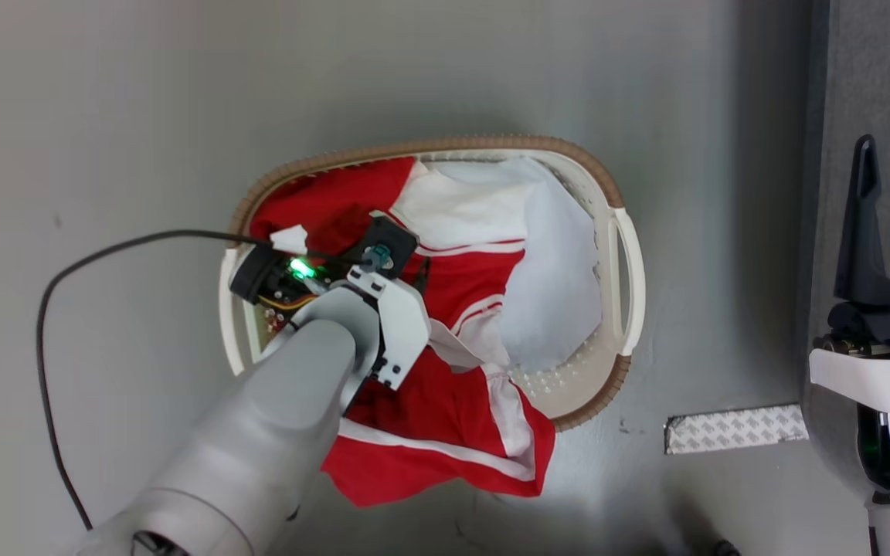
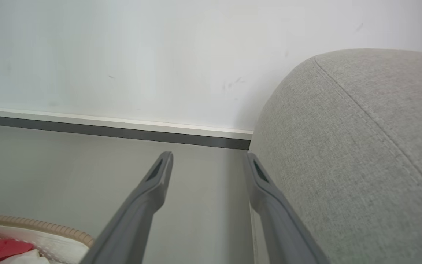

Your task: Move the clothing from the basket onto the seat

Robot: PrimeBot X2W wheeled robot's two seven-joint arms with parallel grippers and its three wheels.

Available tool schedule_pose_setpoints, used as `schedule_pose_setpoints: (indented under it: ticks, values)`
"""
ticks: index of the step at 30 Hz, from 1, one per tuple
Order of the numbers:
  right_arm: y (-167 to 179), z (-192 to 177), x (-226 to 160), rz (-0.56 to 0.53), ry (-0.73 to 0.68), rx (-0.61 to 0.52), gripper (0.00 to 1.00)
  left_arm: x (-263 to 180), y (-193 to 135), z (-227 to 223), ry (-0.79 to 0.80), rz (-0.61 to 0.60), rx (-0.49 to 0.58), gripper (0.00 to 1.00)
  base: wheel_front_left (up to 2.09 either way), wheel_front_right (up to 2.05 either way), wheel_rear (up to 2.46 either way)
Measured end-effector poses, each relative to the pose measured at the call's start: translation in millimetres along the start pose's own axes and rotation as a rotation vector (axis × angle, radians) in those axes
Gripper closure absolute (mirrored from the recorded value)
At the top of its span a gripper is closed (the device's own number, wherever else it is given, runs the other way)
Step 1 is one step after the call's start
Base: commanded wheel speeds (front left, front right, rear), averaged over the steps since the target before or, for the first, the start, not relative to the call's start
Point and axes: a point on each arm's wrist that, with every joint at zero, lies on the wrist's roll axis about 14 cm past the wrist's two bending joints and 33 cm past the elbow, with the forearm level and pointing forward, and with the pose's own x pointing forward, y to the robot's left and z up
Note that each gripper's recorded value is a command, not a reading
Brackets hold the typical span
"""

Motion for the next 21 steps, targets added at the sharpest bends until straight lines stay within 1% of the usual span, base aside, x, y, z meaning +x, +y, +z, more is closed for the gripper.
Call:
schedule_pose_setpoints:
  ticks: [9, 11, 21]
  values:
    - [-4.6, -25.5, -1.6, -0.013, 0.052, 0.017, 0.0, 23.5, -1.3, -13.7, 0.03, -0.025, 0.001, 0.0, 0.0, 0.0, 0.0]
    - [-5.7, -29.5, -2.1, -0.015, 0.061, 0.015, 0.0, 26.8, -3.9, -16.1, 0.033, -0.037, -0.019, 0.0, 0.0, 0.0, 0.0]
    - [-10.5, -35.3, -2.1, -0.025, 0.069, 0.003, 0.0, 37.4, -13.3, -20.0, 0.026, -0.06, -0.021, 0.0, 0.0, 0.0, 0.0]
